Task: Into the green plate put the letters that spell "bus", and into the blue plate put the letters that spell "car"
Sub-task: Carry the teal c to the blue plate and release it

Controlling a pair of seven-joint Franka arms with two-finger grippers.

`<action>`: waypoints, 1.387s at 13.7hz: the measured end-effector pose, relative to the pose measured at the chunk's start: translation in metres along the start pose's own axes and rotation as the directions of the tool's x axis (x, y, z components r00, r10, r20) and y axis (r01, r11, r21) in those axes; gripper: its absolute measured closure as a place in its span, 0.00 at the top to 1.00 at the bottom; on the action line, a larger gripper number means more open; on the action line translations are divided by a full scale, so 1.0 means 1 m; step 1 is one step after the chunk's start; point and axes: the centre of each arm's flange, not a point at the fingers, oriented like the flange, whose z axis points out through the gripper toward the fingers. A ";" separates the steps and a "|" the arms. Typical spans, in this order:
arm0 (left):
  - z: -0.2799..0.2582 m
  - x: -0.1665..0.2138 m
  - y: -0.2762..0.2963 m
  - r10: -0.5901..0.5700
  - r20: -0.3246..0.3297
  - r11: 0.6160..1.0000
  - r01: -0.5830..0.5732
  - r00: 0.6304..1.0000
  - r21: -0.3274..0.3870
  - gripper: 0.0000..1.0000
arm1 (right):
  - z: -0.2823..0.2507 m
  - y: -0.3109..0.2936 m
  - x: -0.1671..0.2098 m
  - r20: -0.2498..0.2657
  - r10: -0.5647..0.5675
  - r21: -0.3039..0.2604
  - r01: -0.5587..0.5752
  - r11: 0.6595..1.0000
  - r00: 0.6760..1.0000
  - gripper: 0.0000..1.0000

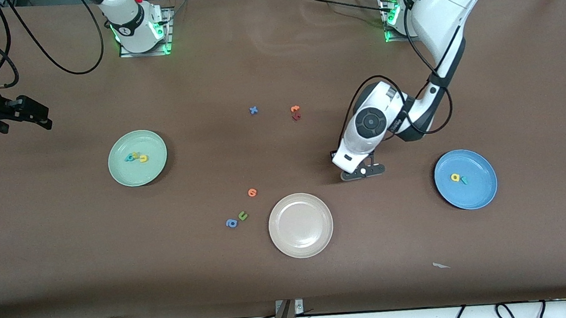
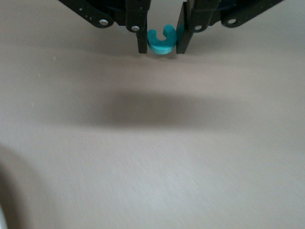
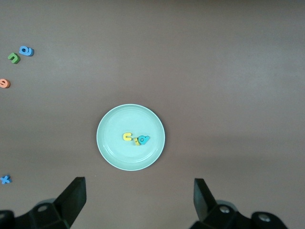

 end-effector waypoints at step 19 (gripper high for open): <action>-0.040 0.128 -0.297 0.231 0.019 0.967 -0.232 0.973 0.102 0.54 | 0.002 -0.001 0.001 0.004 -0.001 0.000 0.001 1.000 1.000 1.00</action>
